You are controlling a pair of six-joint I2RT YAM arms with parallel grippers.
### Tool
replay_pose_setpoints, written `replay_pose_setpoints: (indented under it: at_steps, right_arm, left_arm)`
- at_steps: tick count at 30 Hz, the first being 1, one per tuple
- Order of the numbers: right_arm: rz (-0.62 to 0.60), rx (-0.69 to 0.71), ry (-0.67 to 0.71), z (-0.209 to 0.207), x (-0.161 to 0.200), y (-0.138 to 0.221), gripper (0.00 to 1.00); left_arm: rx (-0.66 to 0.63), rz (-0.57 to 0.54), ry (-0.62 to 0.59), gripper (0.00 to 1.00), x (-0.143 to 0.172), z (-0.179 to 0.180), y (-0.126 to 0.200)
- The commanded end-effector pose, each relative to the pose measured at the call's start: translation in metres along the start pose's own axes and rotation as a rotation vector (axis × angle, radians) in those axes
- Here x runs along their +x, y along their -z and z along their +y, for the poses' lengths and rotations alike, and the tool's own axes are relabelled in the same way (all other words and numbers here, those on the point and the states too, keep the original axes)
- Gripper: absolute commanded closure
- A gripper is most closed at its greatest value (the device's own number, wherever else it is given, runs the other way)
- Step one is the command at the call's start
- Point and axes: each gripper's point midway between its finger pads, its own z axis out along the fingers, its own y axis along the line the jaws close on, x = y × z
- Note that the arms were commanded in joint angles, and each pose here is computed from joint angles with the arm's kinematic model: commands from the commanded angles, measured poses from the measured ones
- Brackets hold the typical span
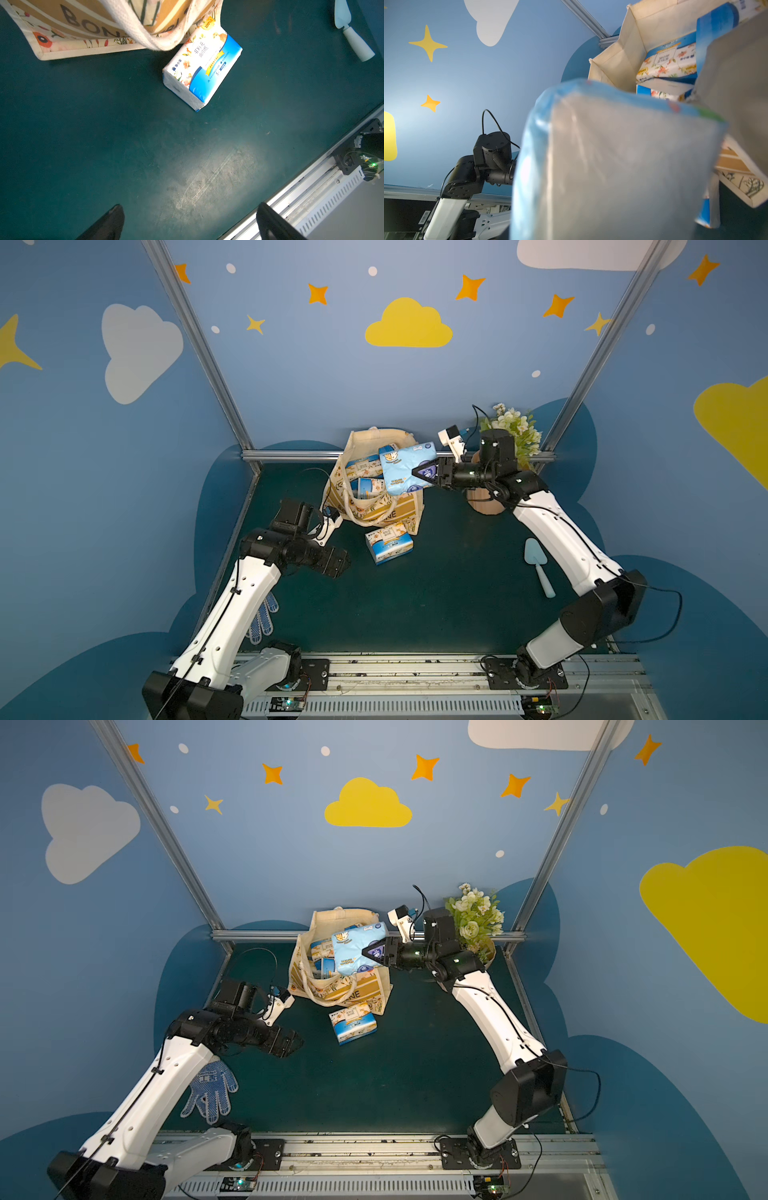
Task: Put tissues into the canvas bag
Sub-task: Place the pack of facial tissues in the canvas bag.
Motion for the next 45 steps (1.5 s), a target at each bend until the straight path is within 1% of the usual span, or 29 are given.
replay_pose_setpoints:
  at_steps: [1, 5, 8, 11, 13, 15, 21, 24, 26, 28, 31, 32, 40, 43, 45]
  right_arm:
    - [-0.032, -0.078, 0.101, 0.020, -0.025, -0.012, 0.49]
    - [-0.026, -0.105, 0.097, 0.018, -0.040, -0.035, 0.49]
    - [-0.011, -0.076, 0.093, 0.009, -0.046, -0.057, 0.49]
    - [0.002, 0.011, 0.115, -0.007, -0.051, -0.075, 0.49]
    - [0.012, 0.064, 0.135, -0.018, -0.051, -0.088, 0.48]
    - [0.035, 0.098, 0.142, -0.026, -0.048, -0.100, 0.44]
    - [0.061, 0.258, 0.194, -0.049, -0.036, -0.121, 0.43]
    - [0.069, 0.304, 0.201, -0.059, -0.028, -0.130, 0.41]
    - [0.079, 0.304, 0.188, -0.064, -0.025, -0.136, 0.41]
    - [0.080, 0.312, 0.172, -0.068, -0.024, -0.138, 0.40]
    - [0.077, 0.312, 0.159, -0.070, -0.024, -0.140, 0.25]
    - [0.074, 0.312, 0.156, -0.070, -0.024, -0.141, 0.23]
    - [0.020, 0.322, 0.187, -0.055, -0.040, -0.129, 0.22]
    - [-0.016, 0.334, 0.224, -0.044, -0.050, -0.118, 0.22]
    - [-0.037, 0.346, 0.243, -0.038, -0.055, -0.111, 0.21]
  left_arm:
    - [0.023, -0.024, 0.027, 0.00, -0.005, -0.001, 0.000]
    - [0.096, -0.049, 0.074, 0.00, -0.011, -0.007, 0.004]
    - [0.093, -0.080, 0.095, 0.00, -0.017, -0.003, 0.009]
    - [0.085, -0.097, 0.103, 0.00, -0.020, -0.002, 0.013]
    - [0.090, -0.111, 0.097, 0.00, -0.022, -0.004, 0.016]
    - [0.101, -0.123, 0.095, 0.00, -0.023, -0.006, 0.018]
    - [0.123, -0.138, 0.089, 0.00, -0.024, -0.011, 0.021]
    - [0.136, -0.148, 0.085, 0.00, -0.023, -0.014, 0.023]
    - [0.139, -0.155, 0.081, 0.00, -0.022, -0.015, 0.022]
    - [0.142, -0.154, 0.083, 0.00, -0.021, -0.016, 0.023]
    - [0.150, -0.165, 0.077, 0.00, -0.021, -0.019, 0.027]
    - [0.151, -0.170, 0.075, 0.00, -0.021, -0.020, 0.028]
    - [0.155, -0.175, 0.060, 0.00, -0.020, -0.022, 0.031]
    - [0.154, -0.174, 0.033, 0.00, -0.019, -0.024, 0.031]
    - [0.131, -0.168, 0.007, 0.00, -0.016, -0.023, 0.030]
